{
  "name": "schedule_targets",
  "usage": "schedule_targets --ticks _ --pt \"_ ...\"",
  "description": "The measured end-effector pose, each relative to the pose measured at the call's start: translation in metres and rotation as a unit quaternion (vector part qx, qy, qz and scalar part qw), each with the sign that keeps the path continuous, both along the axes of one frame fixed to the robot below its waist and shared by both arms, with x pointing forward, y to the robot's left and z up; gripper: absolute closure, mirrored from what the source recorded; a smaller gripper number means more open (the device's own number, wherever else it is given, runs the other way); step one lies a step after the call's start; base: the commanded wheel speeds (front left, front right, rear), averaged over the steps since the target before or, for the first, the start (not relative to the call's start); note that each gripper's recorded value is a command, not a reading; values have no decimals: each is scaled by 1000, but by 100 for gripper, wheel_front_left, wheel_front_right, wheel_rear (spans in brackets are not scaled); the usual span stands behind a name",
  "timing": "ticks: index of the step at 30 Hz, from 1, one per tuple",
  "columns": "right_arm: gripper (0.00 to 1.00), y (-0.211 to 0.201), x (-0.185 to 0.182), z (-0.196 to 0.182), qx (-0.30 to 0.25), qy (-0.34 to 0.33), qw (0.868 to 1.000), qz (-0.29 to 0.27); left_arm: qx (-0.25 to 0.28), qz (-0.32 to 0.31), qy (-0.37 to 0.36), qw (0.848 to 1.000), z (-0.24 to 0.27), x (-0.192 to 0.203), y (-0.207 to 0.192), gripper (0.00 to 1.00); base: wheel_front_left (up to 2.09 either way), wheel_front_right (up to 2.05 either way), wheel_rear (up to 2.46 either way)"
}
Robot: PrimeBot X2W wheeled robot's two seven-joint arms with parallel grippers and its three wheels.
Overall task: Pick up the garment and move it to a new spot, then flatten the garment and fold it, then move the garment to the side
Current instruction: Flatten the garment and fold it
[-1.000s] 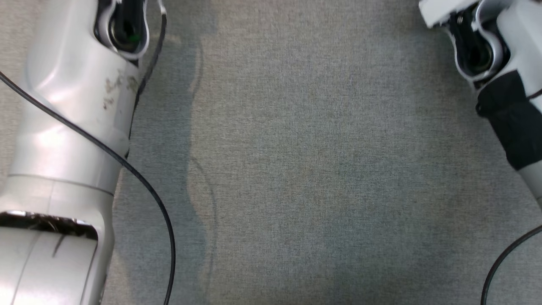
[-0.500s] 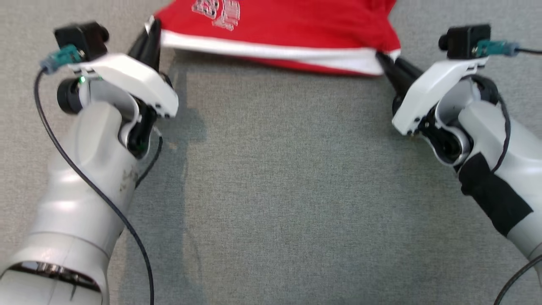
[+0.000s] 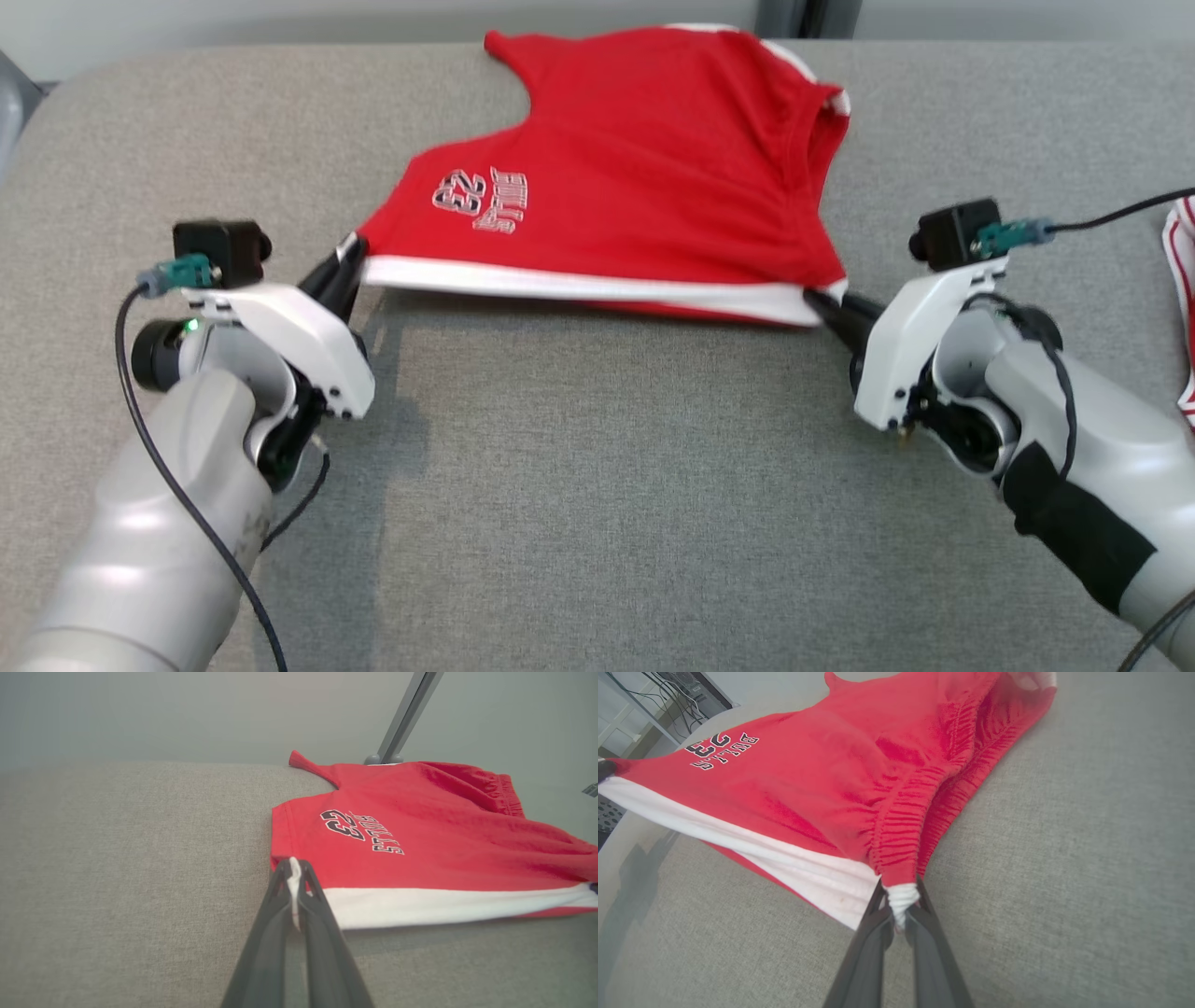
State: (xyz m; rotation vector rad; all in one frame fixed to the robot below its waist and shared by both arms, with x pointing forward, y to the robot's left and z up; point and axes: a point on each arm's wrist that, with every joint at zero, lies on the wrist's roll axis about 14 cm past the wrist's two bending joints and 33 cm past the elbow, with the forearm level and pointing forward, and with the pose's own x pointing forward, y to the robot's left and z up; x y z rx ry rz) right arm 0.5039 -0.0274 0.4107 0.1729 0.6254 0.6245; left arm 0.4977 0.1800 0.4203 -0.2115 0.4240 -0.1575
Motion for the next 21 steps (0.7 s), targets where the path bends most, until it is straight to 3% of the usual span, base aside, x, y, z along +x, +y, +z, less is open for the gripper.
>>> schedule_targets --ticks 7,21 --pt "100 -6 -42 -13 -26 57 998 22 8 -47 30 998 -7 -43 -9 100 0 0 0" --pt "100 -5 -124 -13 -14 156 986 64 -11 -39 20 999 3 -112 16 100 0 0 0"
